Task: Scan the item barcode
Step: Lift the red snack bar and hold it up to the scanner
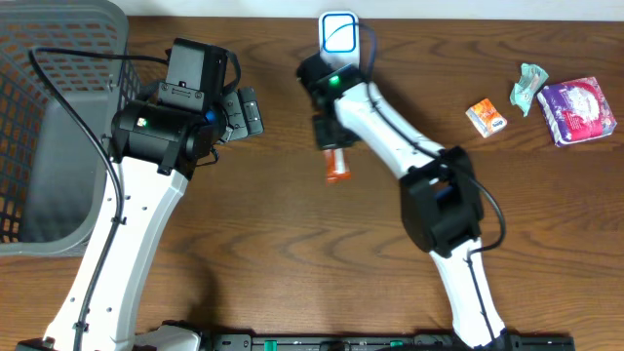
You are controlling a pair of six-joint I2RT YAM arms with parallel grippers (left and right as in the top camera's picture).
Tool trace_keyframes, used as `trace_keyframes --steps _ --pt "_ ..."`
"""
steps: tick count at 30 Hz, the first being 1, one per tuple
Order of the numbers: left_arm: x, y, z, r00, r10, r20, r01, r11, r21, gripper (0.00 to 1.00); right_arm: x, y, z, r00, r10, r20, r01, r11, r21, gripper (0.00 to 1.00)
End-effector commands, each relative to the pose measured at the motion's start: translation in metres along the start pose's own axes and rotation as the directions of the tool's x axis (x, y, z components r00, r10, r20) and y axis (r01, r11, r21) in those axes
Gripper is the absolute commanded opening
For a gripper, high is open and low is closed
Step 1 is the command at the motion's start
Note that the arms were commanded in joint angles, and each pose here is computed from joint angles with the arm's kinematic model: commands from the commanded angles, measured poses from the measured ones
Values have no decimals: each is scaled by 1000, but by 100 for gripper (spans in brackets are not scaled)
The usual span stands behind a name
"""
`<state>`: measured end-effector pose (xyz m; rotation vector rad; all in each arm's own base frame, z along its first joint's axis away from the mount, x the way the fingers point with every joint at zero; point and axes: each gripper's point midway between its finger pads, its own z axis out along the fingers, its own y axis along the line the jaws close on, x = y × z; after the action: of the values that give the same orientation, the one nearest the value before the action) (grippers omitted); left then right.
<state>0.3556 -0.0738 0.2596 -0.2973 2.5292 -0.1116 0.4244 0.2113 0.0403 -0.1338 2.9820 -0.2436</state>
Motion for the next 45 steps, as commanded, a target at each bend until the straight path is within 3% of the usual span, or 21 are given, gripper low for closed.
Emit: trace_keyframes --steps 1,3,8,13,21,26,33,38,45 --pt "-5 2 -4 1000 0 17 0 1000 -4 98 -15 -46 -29 993 -39 112 11 970 242 16" --pt "-5 2 -4 1000 0 17 0 1000 -5 98 -13 -47 -29 994 -45 103 18 968 251 31" --pt "-5 2 -4 1000 0 17 0 1000 -4 98 -15 -17 -24 988 -128 89 119 988 97 36" --pt "-5 2 -4 1000 0 17 0 1000 -5 98 -20 10 -23 979 -169 110 174 984 -37 56" --pt "-5 2 -4 1000 0 17 0 1000 -4 98 -13 17 3 969 -236 67 238 971 -10 52" --pt "-5 2 -4 1000 0 17 0 1000 -4 98 -4 15 20 959 -280 38 275 957 95 46" --pt "-5 2 -4 1000 0 17 0 1000 -4 98 2 -2 46 951 -310 -7 303 924 232 47" --pt "-5 2 -4 1000 0 17 0 1000 -5 98 8 -7 62 943 -329 -54 332 915 230 47" --pt "-5 2 -4 1000 0 17 0 1000 -4 98 14 -15 78 941 -323 -100 338 911 236 39"
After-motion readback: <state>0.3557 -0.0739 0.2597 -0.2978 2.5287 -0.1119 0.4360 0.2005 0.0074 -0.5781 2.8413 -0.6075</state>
